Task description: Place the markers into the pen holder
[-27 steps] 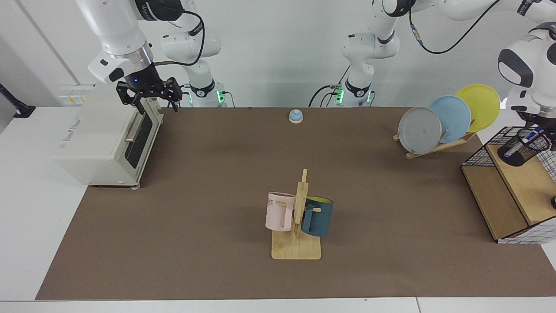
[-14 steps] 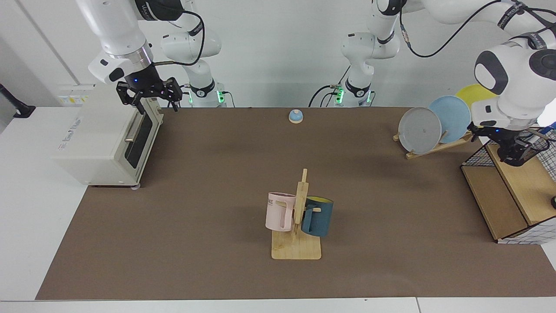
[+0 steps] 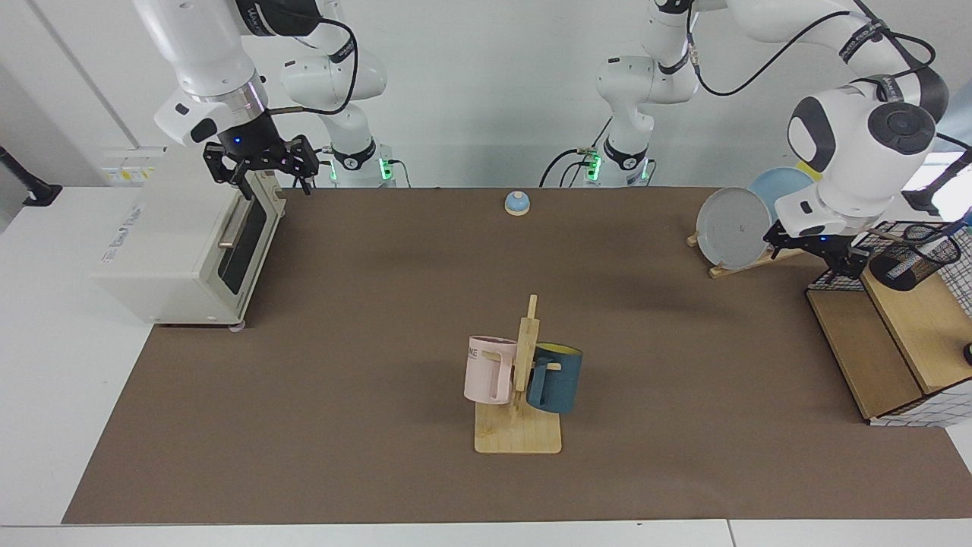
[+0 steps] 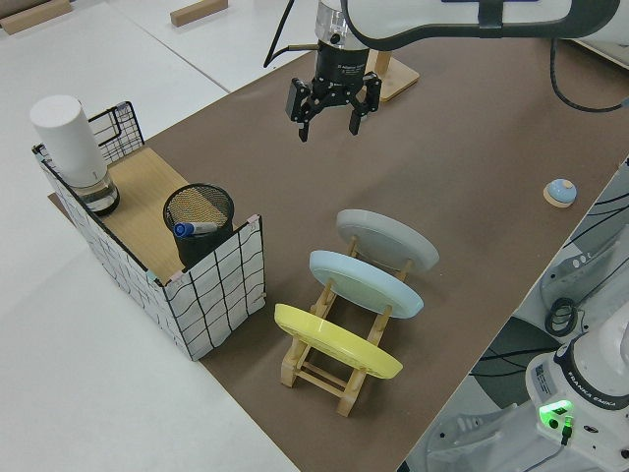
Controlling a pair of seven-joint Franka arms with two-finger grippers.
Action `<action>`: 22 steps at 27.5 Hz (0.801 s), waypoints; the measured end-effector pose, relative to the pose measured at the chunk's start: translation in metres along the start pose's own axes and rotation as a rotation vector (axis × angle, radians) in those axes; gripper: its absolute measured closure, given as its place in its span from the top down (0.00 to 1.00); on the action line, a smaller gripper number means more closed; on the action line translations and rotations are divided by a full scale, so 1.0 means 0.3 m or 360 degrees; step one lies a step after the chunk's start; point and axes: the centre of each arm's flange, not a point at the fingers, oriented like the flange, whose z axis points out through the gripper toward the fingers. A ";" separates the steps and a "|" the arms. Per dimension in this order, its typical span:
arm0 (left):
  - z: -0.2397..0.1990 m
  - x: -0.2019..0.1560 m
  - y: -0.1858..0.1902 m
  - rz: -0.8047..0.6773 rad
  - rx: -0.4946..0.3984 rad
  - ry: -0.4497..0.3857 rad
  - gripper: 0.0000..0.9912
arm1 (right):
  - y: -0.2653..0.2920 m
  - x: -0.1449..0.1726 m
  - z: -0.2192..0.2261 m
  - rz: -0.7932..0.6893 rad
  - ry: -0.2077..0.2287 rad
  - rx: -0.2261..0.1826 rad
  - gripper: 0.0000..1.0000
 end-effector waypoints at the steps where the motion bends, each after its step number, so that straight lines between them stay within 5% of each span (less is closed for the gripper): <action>1: -0.008 0.009 0.015 -0.0050 -0.0003 0.0011 1.00 | 0.000 0.000 0.000 0.0000 0.0000 0.0000 1.00; 10: -0.163 0.070 0.125 -0.0315 0.0006 0.0106 1.00 | 0.000 0.000 0.000 0.0000 0.0000 0.0000 1.00; 22: -0.404 -0.045 0.168 -0.0628 -0.0031 0.0135 1.00 | 0.000 0.000 0.000 0.0000 0.0000 0.0000 1.00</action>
